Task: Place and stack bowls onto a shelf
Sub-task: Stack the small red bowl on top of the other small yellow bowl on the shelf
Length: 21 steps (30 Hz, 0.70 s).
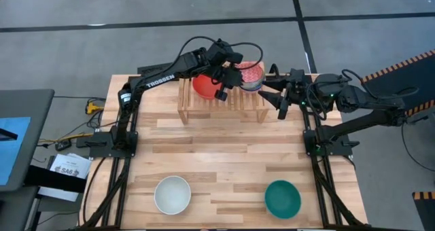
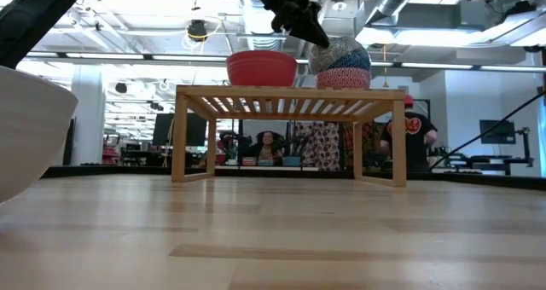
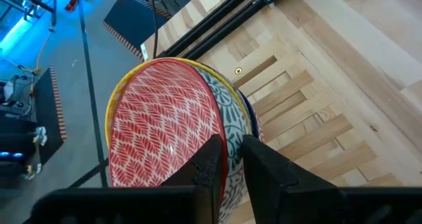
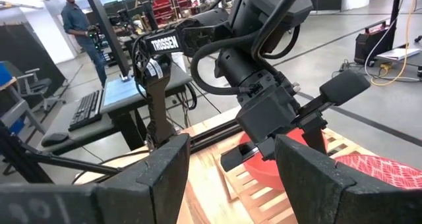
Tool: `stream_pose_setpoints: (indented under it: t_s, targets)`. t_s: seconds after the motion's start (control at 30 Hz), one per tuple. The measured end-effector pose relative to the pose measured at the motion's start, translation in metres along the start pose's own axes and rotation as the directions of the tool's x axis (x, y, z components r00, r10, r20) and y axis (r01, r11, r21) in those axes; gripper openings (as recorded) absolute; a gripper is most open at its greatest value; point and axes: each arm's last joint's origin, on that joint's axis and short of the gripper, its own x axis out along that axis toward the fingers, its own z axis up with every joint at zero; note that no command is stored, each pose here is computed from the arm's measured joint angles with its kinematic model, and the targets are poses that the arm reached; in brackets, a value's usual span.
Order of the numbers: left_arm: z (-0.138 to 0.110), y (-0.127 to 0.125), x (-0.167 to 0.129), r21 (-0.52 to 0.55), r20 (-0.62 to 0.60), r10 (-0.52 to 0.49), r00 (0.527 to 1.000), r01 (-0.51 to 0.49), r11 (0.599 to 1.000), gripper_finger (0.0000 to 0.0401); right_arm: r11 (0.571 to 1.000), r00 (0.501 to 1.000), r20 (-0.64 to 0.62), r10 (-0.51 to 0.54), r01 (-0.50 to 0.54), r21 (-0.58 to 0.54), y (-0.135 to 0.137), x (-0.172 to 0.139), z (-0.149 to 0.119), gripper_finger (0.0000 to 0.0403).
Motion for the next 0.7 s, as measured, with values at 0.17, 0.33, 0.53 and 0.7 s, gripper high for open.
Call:
stream_pose_setpoints:
  t_s: [0.17,0.33,0.53,0.7]
  targets:
    - [0.0001,0.0001,0.0,0.0,0.001,0.0,1.0,0.0,1.0,0.0043,1.0,1.0,0.002,-0.009,0.009,0.001,-0.0003,0.0,0.0,0.0249]
    - [0.0004,0.0005,0.0,0.0,0.004,0.005,1.0,-0.005,1.0,0.0043,1.0,1.0,0.006,-0.022,0.022,0.001,-0.0006,0.0001,0.0001,0.0249]
    - [0.0006,0.0008,0.0,-0.001,0.006,0.008,1.0,-0.008,1.0,0.0044,1.0,1.0,0.006,-0.022,0.022,0.001,-0.0006,0.0001,0.0001,0.0249]
    - [0.0019,0.0024,0.0,-0.003,0.019,0.025,0.999,-0.025,1.0,0.0044,1.0,1.0,0.005,-0.021,0.021,0.001,-0.0006,0.0001,0.0001,0.0249]
